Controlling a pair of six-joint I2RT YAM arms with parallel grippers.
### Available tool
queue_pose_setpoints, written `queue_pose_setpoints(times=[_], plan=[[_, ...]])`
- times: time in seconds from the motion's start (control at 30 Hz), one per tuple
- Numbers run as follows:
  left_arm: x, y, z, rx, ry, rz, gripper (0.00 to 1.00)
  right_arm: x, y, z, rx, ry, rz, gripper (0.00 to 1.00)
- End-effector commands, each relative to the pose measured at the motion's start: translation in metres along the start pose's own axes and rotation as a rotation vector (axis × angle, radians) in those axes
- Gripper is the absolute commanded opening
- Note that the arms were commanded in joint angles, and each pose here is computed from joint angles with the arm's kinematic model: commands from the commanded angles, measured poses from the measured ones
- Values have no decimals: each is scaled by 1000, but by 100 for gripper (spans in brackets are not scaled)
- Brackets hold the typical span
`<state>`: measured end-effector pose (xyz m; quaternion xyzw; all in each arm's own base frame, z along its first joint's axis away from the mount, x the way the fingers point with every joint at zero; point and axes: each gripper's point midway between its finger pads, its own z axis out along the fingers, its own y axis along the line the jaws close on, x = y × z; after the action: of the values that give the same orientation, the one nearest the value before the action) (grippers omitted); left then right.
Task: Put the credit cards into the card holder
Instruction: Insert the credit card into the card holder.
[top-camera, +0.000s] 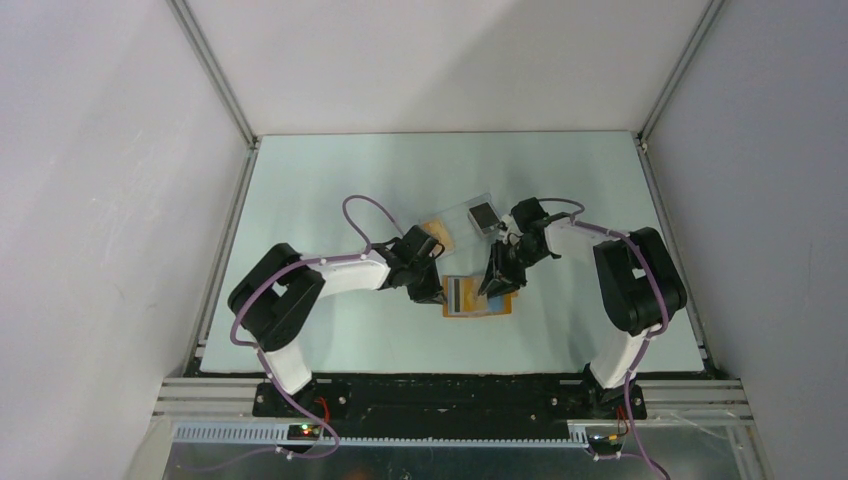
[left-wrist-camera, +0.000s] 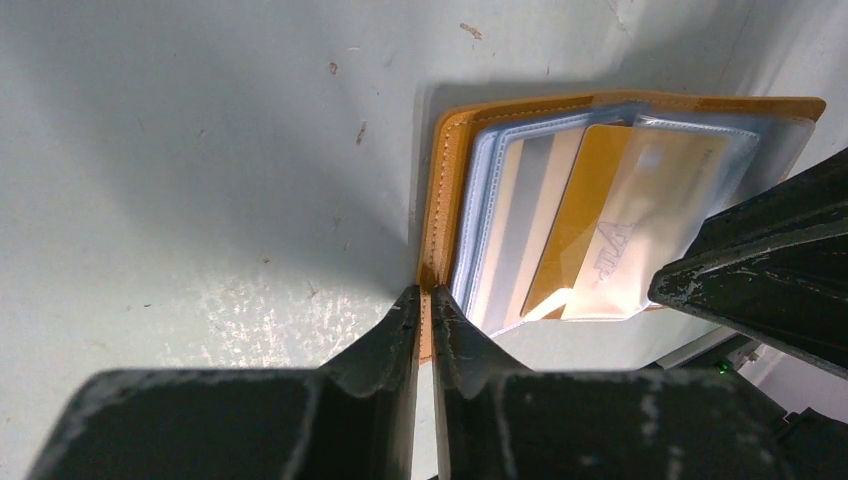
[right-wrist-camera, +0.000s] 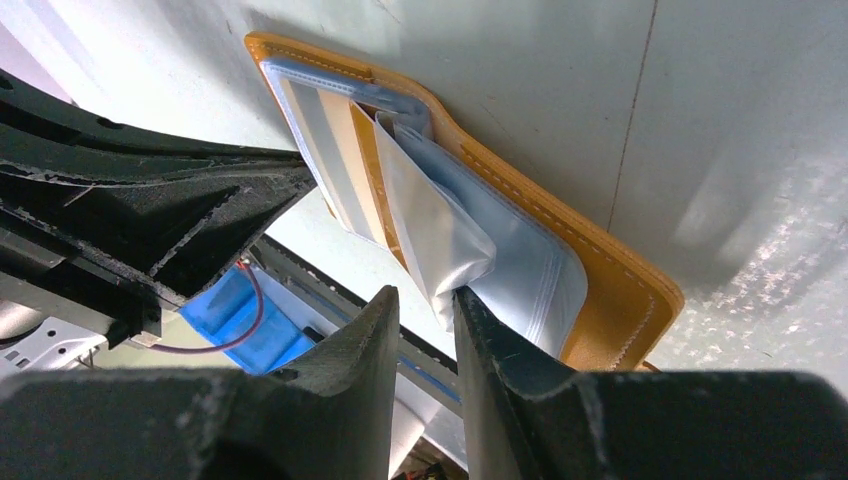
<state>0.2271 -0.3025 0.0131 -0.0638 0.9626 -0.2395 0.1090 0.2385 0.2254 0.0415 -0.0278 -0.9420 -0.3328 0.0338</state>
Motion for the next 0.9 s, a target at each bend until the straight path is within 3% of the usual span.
queue_pose_setpoints(times=[0.0,0.3,0.57,0.63,0.8,0.87], plan=[[7,18,10,-76,15,38,15,-11,22,-4,-57,-28,-37,31],[7,19,10,-81,15,36,14,-13,-18,-15,127,-66,-10,31],[3,14,3,-71,-10,45,14,-12,-35,-21,161,-68,3,31],[-1,8,-4,-50,-32,55,17,-11,-35,-19,144,-61,8,31],[-18,-16,-37,33,-128,90,36,-9,-31,-15,100,-42,9,32],[-25,-28,-50,73,-163,96,39,-9,-29,-16,81,-40,10,32]])
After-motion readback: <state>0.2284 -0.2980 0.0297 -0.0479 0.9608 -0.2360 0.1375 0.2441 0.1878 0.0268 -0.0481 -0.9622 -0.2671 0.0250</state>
